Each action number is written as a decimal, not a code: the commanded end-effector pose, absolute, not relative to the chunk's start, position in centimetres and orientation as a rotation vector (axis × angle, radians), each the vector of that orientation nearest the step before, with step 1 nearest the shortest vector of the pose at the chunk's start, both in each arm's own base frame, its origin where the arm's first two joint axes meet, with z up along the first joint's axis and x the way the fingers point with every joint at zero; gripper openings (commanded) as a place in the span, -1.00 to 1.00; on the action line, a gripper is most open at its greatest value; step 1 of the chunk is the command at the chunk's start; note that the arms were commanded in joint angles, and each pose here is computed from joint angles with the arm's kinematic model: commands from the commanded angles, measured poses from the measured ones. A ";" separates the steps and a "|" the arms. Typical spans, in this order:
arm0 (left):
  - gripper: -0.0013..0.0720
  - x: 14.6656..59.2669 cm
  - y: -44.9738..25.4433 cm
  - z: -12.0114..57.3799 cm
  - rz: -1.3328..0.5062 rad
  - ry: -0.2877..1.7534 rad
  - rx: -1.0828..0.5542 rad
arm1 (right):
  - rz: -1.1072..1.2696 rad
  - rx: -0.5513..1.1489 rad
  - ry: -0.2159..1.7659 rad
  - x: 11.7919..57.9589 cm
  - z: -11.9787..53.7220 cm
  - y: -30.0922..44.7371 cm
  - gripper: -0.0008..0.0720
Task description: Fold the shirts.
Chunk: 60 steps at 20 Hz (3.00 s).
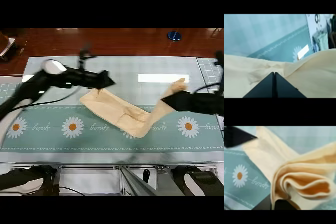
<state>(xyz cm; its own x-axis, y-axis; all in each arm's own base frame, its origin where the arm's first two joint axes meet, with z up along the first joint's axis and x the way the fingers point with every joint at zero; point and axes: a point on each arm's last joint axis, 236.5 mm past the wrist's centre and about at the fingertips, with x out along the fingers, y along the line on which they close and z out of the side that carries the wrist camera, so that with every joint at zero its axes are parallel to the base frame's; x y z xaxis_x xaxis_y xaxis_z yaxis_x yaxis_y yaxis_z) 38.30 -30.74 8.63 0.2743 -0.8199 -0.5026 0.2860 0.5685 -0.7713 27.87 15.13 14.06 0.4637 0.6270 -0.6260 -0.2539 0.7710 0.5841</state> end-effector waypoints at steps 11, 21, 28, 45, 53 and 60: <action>-0.92 27.5 -12.3 10.6 -0.464 0.756 -0.669 | 0.859 0.466 1.142 42.4 5.3 39.2 -0.91; -0.92 28.5 -11.8 9.1 -0.429 0.783 -0.692 | 1.030 0.589 1.212 41.9 1.7 46.9 0.15; -0.92 28.9 -11.7 7.8 -0.416 0.828 -0.709 | 0.953 0.378 1.361 40.9 6.0 34.9 0.15; -0.92 28.5 -12.0 7.7 -0.432 0.841 -0.705 | 0.197 1.049 1.222 27.0 -7.4 17.6 0.15; -0.92 28.2 -12.2 7.6 -0.443 0.855 -0.703 | 0.361 0.932 1.435 29.5 -10.2 22.4 0.15; -0.92 28.2 -12.2 7.6 -0.443 0.855 -0.703 | 0.473 0.759 1.446 32.5 -10.1 24.5 -0.88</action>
